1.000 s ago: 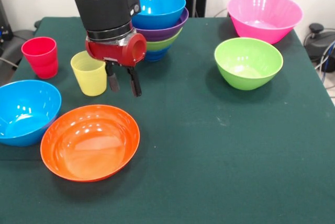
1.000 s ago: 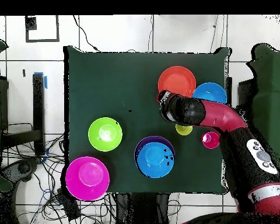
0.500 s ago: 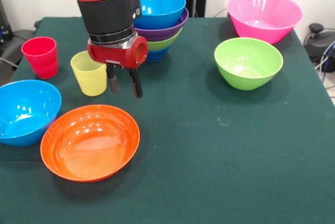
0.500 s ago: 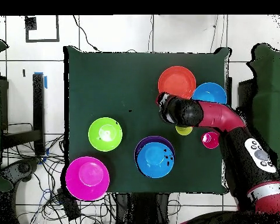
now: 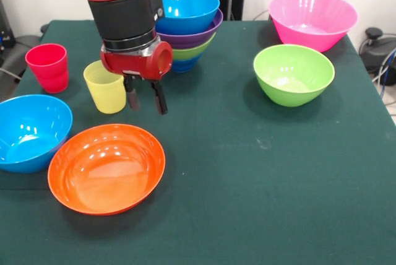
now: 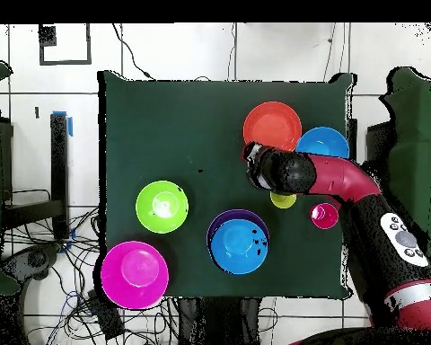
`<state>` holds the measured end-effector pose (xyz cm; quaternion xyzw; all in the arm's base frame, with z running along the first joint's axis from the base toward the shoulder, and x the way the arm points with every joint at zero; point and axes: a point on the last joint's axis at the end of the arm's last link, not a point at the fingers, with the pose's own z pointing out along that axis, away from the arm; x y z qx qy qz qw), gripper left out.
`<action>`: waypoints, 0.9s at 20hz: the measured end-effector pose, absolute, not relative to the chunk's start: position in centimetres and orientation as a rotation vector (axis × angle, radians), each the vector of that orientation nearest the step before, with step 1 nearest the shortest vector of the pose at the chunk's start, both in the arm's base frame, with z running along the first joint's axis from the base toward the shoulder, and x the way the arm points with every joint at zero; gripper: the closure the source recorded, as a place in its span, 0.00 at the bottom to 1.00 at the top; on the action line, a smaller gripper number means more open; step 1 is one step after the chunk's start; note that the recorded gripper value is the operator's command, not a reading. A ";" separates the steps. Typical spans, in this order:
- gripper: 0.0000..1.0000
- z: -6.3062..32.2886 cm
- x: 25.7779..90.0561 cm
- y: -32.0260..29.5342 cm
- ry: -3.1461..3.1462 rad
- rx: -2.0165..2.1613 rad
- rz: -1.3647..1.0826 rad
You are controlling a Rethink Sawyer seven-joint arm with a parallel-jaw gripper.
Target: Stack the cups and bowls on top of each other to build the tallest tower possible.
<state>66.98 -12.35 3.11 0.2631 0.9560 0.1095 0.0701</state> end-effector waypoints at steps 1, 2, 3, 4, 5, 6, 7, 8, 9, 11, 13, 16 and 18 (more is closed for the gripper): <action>0.00 3.2 66.9 -12.3 2.890 0.780 0.333; 0.00 3.3 66.8 -12.0 2.925 0.731 0.334; 0.00 3.3 66.7 -11.9 2.948 0.687 0.331; 0.00 3.3 66.6 -11.7 2.968 0.639 0.324; 0.00 3.2 66.4 -11.6 2.987 0.590 0.317; 0.00 3.2 66.3 -11.5 3.002 0.545 0.309; 0.00 3.1 66.2 -11.4 3.011 0.512 0.304; 0.00 3.1 66.1 -11.3 3.024 0.445 0.295; 0.00 3.0 66.0 -11.1 3.035 0.379 0.285; 0.00 3.0 66.0 -10.9 3.039 0.310 0.276; 0.00 2.9 66.0 -10.7 3.038 0.201 0.258; 0.00 2.8 65.9 -10.8 3.038 0.135 0.241; 0.00 2.6 65.7 -11.0 3.038 0.073 0.217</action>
